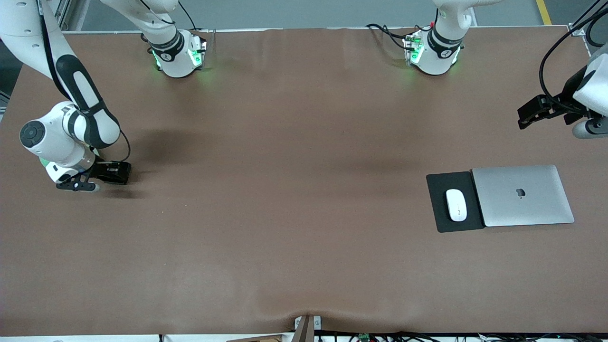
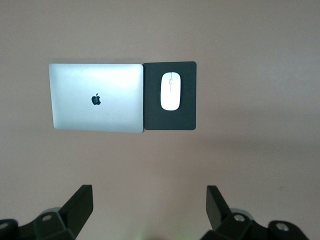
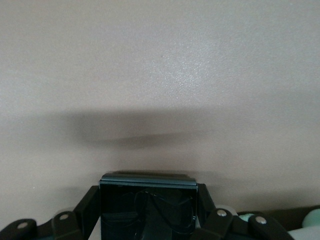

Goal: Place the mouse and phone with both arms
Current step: 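Raise the left gripper away while the right gripper carries the phone, then lower the black phone beside the green plush and open the right gripper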

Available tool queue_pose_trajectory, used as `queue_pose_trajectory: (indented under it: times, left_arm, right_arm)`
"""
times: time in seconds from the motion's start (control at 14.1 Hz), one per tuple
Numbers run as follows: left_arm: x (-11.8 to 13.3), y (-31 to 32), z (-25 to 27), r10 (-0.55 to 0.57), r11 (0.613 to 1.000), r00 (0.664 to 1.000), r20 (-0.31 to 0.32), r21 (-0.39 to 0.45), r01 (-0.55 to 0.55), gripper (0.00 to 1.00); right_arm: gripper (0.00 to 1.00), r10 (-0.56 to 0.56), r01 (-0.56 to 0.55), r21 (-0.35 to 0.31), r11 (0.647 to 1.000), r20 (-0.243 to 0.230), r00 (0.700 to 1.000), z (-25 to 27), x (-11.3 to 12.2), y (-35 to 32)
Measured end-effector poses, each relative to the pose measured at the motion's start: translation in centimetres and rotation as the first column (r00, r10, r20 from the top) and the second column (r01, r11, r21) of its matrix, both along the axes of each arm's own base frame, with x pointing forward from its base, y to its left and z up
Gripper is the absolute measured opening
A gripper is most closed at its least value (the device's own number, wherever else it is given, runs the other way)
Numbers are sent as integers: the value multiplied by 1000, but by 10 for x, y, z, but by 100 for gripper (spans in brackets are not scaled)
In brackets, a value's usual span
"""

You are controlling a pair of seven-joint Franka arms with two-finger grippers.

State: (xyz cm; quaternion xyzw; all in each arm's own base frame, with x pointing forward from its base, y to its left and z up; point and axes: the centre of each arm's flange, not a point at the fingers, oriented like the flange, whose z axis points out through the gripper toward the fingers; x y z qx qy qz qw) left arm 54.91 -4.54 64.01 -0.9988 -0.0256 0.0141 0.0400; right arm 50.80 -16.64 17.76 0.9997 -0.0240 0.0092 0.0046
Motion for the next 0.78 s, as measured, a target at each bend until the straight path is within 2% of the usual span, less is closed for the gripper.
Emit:
queue_pose_trajectory:
  times: [0.07,0.14,0.21,0.28,0.57,0.78]
  left_arm:
    - [-1,0,1,-1,1000,1000,-1,0,1,100]
    - [-2,-1,1,-1,1000,1000,-2,1,1,100]
    - [-2,-1,1,-2,1000,1000,-3,1,2,100]
    - [-2,-2,1,-3,1000,1000,-3,-4,3,100]
    - [-7,-14,4,-17,999,1000,-8,-46,17,100]
    - [-21,-24,7,-35,999,999,-6,-42,34,100]
  right_arm:
    - [81,10,-10,0,1000,-3,1000,-2,-1,-1]
    - [86,16,-16,0,1000,-5,1000,-3,-1,-1]
    - [96,18,-18,-2,1000,-2,1000,-3,0,-2]
    - [100,22,-22,-4,1000,6,1000,-1,2,-2]
    - [100,68,-67,-16,998,70,995,26,37,11]
    - [100,77,-76,-7,997,88,993,53,58,36]
